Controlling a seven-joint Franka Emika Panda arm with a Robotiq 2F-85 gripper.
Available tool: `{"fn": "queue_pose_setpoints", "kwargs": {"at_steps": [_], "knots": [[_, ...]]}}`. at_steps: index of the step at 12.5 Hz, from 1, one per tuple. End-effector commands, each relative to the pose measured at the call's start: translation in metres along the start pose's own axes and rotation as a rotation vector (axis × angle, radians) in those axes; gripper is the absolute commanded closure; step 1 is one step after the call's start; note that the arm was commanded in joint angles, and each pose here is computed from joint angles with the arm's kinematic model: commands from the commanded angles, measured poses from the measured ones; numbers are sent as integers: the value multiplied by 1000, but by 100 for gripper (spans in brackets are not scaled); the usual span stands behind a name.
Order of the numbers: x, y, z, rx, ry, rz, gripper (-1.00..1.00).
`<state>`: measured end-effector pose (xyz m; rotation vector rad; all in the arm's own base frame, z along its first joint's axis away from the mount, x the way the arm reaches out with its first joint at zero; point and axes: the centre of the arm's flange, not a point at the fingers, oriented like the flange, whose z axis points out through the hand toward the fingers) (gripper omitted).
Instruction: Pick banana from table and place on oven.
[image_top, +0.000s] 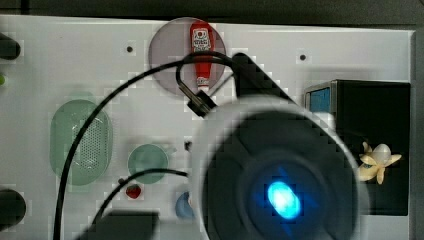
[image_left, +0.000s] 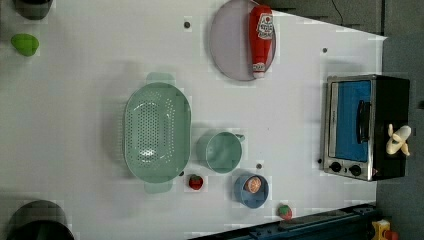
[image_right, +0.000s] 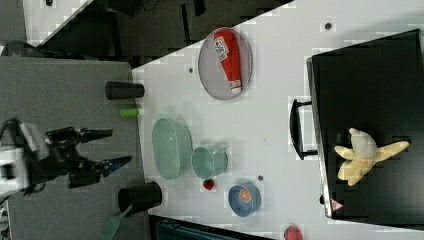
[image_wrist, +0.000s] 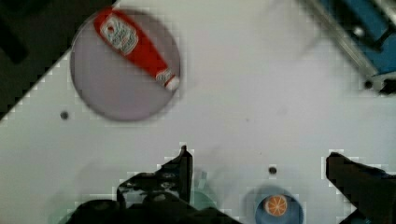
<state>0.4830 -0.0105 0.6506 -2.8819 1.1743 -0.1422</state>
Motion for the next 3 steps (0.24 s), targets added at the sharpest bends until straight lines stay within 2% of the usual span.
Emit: {"fn": "queue_pose_setpoints", "kwargs": {"at_steps": [1,3], "knots": [[36,20,28,-34,-55,119,-100],[37,20,29,-35,-56,118,-100]]}}
